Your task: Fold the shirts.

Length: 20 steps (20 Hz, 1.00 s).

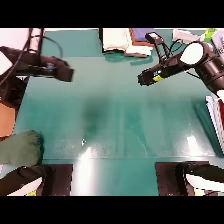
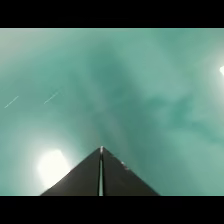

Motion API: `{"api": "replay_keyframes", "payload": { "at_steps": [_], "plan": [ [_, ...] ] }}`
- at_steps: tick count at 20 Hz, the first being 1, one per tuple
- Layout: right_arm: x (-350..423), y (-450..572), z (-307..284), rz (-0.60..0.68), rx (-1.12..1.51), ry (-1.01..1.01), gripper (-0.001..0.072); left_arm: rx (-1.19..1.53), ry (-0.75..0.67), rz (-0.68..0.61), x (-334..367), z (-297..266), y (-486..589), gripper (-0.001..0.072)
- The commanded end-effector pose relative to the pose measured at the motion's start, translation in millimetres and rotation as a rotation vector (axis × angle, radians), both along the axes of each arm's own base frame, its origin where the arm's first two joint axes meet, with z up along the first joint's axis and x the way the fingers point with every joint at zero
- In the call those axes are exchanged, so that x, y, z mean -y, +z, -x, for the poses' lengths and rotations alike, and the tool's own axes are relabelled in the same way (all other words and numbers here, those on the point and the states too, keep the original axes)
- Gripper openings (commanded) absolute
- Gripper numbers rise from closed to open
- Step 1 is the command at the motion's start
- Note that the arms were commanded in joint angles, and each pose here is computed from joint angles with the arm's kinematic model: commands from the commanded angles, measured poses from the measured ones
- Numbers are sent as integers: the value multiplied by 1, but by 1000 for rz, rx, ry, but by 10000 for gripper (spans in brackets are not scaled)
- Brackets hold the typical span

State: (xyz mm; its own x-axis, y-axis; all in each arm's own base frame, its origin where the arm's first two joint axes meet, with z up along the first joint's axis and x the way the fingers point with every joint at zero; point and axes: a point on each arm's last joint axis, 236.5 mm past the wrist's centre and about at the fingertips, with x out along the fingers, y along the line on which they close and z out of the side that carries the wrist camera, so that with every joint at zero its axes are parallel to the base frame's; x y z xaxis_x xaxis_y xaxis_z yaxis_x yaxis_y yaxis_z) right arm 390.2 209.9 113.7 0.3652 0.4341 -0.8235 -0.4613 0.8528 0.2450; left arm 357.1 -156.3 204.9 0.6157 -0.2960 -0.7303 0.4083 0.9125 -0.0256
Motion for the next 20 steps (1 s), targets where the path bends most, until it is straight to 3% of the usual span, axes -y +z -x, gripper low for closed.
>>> {"api": "replay_keyframes", "payload": {
  "at_steps": [1, 4, 8, 9, 10, 11, 18, 19, 20],
  "plan": [
    [0, -1, 1, 2, -5, 1, 24, -137, 244, -144, -105, 33, -23, 29],
    [0, -1, 1, 3, -6, 1, 23, -190, 476, -142, -182, 79, -50, 29],
    [0, -1, 1, 3, -6, 1, 23, -450, 670, -221, -245, 152, -130, 31],
    [0, -1, 1, 3, -7, 2, 23, -508, 688, -220, -248, 163, -151, 154],
    [0, -2, 2, 4, -10, 3, 24, -557, 693, -220, -249, 172, -173, 483],
    [1, -2, 3, 6, -14, 4, 23, -592, 692, -221, -247, 179, -191, 559],
    [1, -2, 2, 6, -11, 3, 24, -675, 694, -220, -241, 201, -251, 539],
    [1, -2, 2, 6, -11, 3, 24, -683, 708, -215, -240, 203, -251, 496],
    [1, -2, 2, 6, -10, 3, 23, -691, 712, -212, -240, 204, -248, 209]
  ]
}}
